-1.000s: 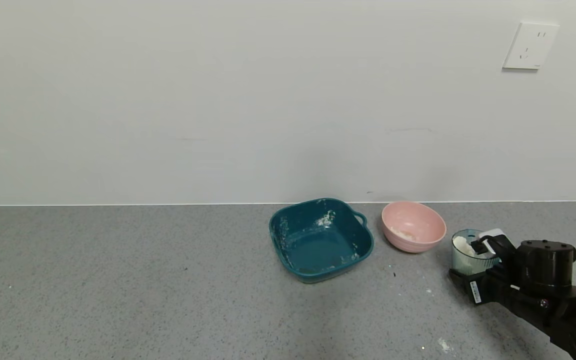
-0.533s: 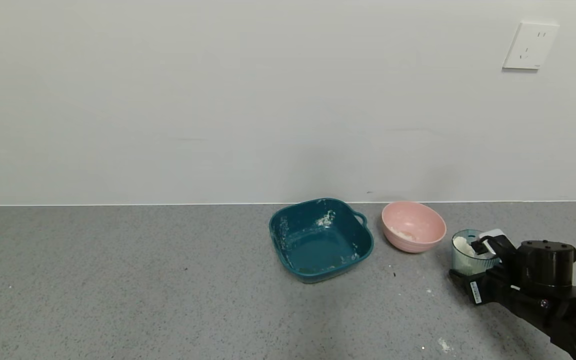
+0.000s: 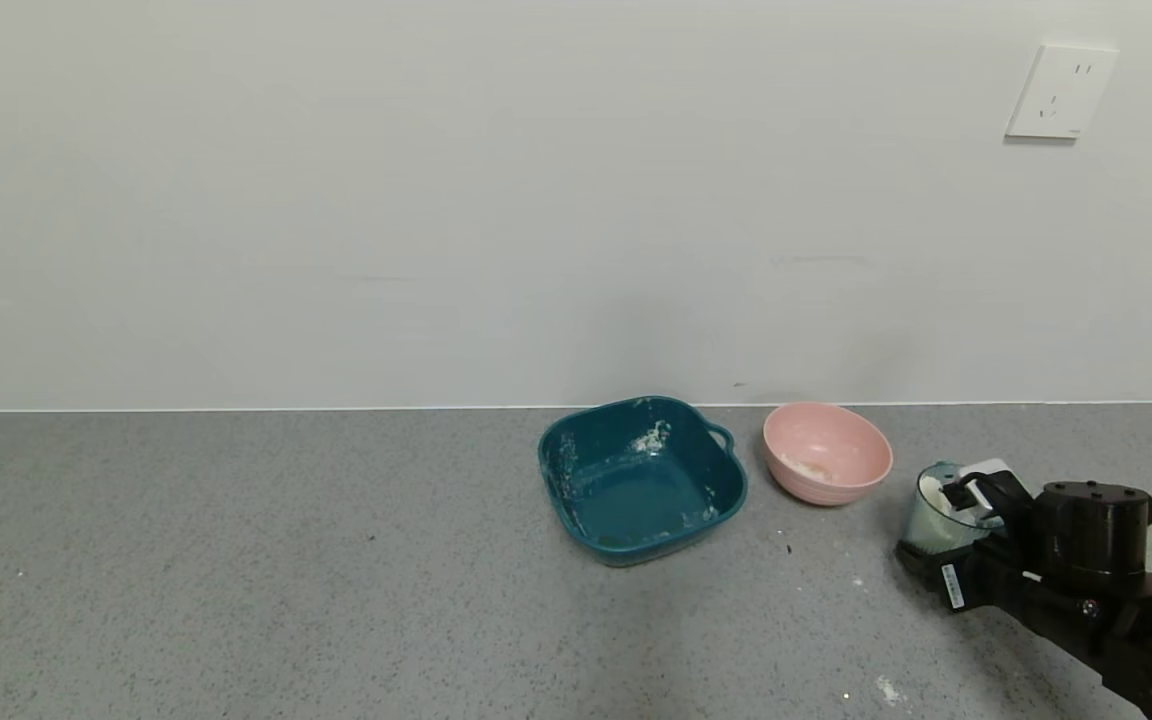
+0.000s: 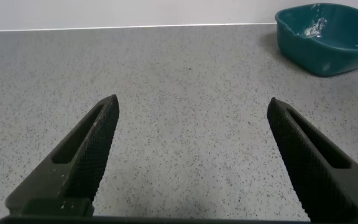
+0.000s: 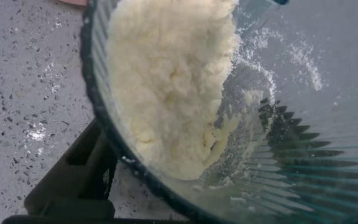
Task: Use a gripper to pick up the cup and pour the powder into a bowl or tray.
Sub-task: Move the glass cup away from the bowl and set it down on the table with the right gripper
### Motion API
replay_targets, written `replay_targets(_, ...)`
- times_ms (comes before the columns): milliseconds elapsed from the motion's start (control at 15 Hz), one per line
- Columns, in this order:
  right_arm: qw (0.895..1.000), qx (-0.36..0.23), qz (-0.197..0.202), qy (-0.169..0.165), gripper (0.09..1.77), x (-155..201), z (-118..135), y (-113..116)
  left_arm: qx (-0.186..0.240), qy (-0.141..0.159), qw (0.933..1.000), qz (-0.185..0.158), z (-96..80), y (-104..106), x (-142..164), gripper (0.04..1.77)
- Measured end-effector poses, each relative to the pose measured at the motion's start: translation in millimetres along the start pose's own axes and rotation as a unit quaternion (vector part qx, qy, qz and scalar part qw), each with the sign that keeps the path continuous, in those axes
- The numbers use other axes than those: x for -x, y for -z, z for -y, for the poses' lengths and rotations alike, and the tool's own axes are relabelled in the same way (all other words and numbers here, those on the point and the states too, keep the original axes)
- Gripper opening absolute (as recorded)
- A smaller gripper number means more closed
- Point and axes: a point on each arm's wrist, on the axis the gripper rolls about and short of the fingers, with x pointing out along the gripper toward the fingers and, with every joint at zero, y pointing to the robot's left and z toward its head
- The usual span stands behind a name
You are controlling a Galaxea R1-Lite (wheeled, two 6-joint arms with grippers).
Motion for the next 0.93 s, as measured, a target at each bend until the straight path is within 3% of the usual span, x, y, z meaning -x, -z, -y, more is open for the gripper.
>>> replay_targets(933,1.0,-0.003,0.003,0.004,1.68,49,5,4,0.0,0.0,1.0,0.0,0.0,0,0,1.72)
